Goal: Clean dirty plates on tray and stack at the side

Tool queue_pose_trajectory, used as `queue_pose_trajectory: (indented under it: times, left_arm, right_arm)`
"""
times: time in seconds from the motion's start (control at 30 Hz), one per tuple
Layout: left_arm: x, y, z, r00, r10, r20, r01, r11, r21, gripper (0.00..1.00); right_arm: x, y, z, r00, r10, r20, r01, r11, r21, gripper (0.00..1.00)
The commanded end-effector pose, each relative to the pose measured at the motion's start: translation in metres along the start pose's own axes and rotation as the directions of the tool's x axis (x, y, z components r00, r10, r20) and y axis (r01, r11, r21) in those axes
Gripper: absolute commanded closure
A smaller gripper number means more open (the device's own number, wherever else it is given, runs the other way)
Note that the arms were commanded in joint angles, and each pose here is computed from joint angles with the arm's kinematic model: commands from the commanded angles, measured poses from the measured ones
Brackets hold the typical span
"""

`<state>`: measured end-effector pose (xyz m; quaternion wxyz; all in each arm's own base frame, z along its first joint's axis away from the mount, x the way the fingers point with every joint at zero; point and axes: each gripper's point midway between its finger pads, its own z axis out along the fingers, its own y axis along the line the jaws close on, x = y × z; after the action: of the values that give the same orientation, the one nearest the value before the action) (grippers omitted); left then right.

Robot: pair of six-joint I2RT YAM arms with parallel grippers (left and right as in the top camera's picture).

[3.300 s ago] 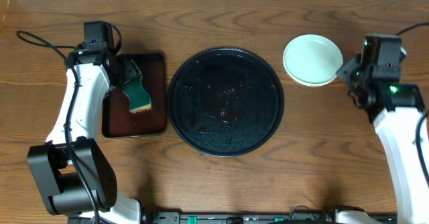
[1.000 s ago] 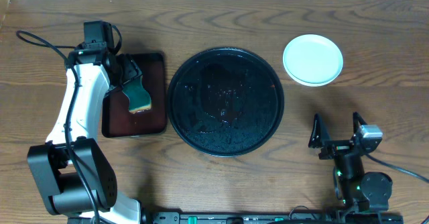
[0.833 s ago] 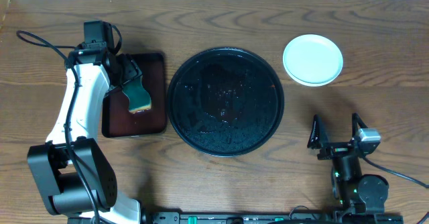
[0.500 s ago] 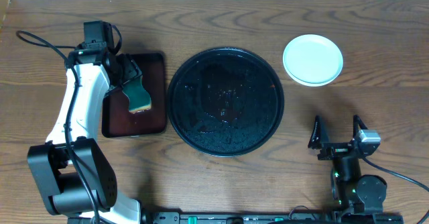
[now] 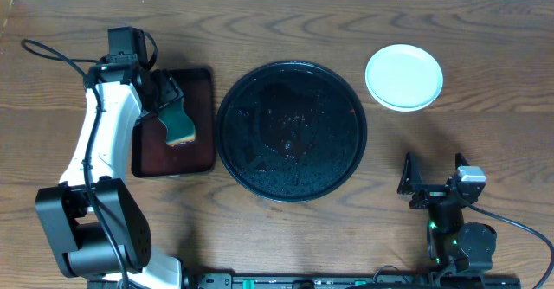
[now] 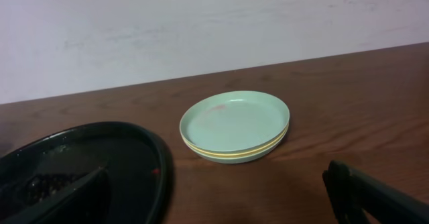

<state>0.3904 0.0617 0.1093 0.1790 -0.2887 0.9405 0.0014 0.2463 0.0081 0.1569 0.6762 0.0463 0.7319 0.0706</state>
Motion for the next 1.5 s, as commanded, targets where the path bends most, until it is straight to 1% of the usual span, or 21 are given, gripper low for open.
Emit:
queue_pose_trajectory:
  times: [0.0, 1.0, 1.03, 1.13, 1.17, 1.27, 1.33, 1.47]
  left_arm:
    - [-0.008, 0.0, -0.004, 1.0, 0.006, 0.024, -0.006, 1.0, -0.004, 0.2]
    - [-0.008, 0.0, -0.004, 1.0, 0.006, 0.024, -0.006, 1.0, -0.004, 0.2]
    - [-0.009, 0.001, -0.004, 1.0, 0.008, 0.026, -0.008, 1.0, -0.008, 0.2]
    - [-0.016, 0.017, -0.006, 0.998, 0.01, 0.067, -0.003, 0.995, -0.096, 0.2]
    - [-0.017, 0.018, -0.006, 0.997, 0.01, 0.072, -0.002, 0.994, -0.106, 0.2]
    - [-0.018, 0.019, -0.006, 0.997, 0.009, 0.075, -0.001, 0.994, -0.11, 0.2]
    - [-0.021, 0.024, -0.007, 0.996, 0.011, 0.093, 0.002, 0.99, -0.14, 0.2]
    - [-0.021, 0.024, -0.007, 0.996, 0.012, 0.093, 0.002, 0.99, -0.141, 0.2]
  right_arm:
    - [0.0, -0.005, 0.0, 1.0, -0.024, 0.004, 0.024, 0.999, 0.023, 0.01]
    - [0.0, -0.005, 0.0, 1.0, -0.024, 0.004, 0.024, 0.999, 0.023, 0.01]
    - [0.0, -0.005, 0.0, 1.0, -0.024, 0.004, 0.024, 0.999, 0.023, 0.01]
    - [0.0, -0.005, 0.0, 1.0, -0.024, 0.004, 0.024, 0.999, 0.023, 0.01]
    - [0.0, -0.005, 0.0, 1.0, -0.024, 0.004, 0.024, 0.999, 0.023, 0.01]
    - [0.0, -0.005, 0.0, 1.0, -0.024, 0.004, 0.024, 0.999, 0.023, 0.01]
    - [0.0, -0.005, 0.0, 1.0, -0.024, 0.004, 0.024, 0.999, 0.023, 0.01]
    - [0.0, -0.005, 0.0, 1.0, -0.024, 0.004, 0.024, 0.999, 0.023, 0.01]
